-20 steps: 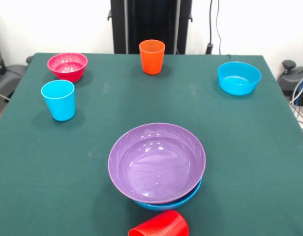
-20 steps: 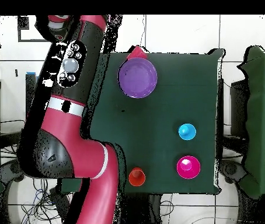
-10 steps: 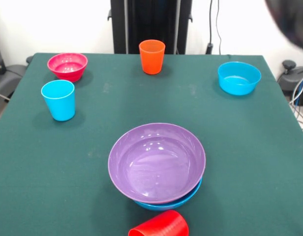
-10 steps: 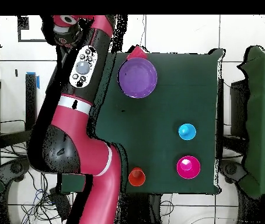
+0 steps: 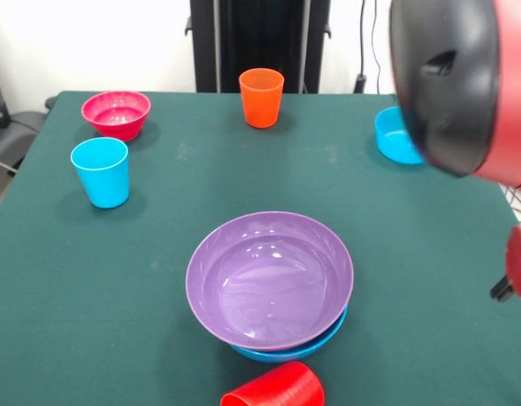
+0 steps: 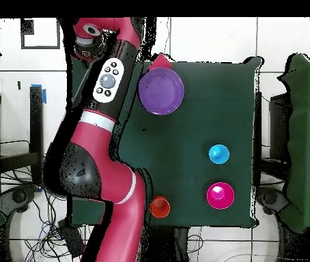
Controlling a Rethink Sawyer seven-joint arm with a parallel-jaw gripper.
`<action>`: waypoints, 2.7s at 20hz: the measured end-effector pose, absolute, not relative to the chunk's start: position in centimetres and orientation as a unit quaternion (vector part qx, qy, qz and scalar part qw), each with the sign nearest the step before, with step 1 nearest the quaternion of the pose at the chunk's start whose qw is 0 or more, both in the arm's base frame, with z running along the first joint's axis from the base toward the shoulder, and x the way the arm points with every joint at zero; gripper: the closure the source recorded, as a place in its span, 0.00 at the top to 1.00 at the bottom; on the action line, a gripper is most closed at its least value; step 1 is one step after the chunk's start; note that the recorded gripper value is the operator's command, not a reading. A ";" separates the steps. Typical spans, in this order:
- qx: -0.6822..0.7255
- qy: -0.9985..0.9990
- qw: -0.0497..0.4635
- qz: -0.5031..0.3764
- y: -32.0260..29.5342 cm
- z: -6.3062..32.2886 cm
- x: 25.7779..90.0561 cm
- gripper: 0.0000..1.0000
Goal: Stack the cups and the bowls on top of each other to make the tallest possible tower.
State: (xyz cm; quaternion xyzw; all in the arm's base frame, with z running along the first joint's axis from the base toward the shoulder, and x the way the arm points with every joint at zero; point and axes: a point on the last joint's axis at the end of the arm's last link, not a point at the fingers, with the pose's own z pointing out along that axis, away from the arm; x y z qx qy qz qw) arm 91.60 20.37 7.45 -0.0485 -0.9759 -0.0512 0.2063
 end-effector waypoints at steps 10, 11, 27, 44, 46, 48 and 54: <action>0.020 -0.975 0.213 -0.063 16.4 6.7 91.8 1.00; 0.020 -0.974 0.214 -0.064 16.2 6.8 91.8 1.00; 0.012 -0.961 0.268 -0.072 14.9 15.4 91.4 1.00; 0.011 -0.971 0.237 -0.041 14.2 17.2 92.2 1.00; 0.011 -0.972 0.233 -0.035 14.2 16.9 92.3 1.00; 0.011 -0.972 0.232 -0.031 14.2 16.6 92.3 1.00; 0.013 -0.973 0.228 -0.035 14.6 16.5 92.5 1.00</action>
